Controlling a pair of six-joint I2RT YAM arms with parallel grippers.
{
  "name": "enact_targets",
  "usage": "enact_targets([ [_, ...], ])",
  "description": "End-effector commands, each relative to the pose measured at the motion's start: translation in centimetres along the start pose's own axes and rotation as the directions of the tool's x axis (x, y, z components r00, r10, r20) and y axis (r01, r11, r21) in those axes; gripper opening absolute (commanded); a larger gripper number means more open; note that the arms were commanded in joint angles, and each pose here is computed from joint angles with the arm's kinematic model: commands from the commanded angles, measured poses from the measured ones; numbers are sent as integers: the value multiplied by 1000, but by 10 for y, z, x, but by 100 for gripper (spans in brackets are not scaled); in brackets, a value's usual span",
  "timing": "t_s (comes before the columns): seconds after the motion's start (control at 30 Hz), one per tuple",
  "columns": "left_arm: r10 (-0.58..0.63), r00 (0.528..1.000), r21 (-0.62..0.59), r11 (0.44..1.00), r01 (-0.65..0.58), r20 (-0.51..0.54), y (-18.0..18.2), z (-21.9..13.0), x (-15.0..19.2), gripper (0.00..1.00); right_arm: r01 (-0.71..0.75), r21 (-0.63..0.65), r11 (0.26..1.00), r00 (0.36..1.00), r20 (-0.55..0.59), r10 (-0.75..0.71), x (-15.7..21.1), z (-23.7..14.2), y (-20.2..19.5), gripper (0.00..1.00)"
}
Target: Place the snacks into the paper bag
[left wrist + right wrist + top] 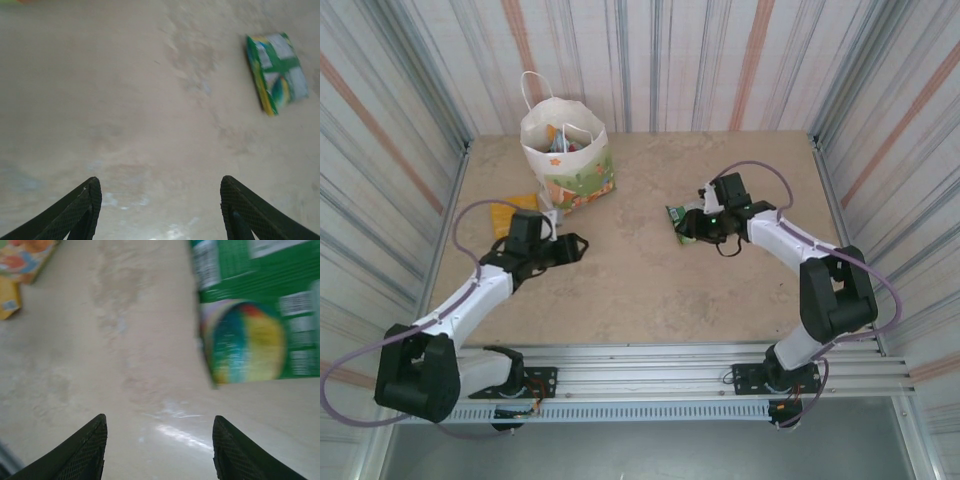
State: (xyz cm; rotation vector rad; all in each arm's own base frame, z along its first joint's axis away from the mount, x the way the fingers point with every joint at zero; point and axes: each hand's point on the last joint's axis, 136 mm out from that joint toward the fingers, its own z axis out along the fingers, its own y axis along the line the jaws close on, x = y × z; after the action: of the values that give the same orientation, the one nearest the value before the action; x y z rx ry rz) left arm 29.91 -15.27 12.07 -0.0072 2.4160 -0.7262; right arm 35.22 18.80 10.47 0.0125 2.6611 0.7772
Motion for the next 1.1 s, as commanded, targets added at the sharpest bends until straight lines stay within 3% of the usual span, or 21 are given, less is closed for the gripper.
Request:
enact_targets([
  [0.0,20,999,82,996,-23,38,-30,15,-1,66,-4,128,992,997,-73,14,2,-5,-40,58],
  [0.4,100,987,208,975,-73,-123,-101,92,23,66,-121,223,967,990,-49,135,-45,0,-112,63],
  [0.63,66,977,284,959,-5,-204,-139,141,20,63,-136,209,968,986,-68,154,-55,9,-125,63],
  [1.07,-21,972,298,950,93,-235,-156,199,9,63,-130,122,984,978,-147,148,-45,31,-122,59],
])
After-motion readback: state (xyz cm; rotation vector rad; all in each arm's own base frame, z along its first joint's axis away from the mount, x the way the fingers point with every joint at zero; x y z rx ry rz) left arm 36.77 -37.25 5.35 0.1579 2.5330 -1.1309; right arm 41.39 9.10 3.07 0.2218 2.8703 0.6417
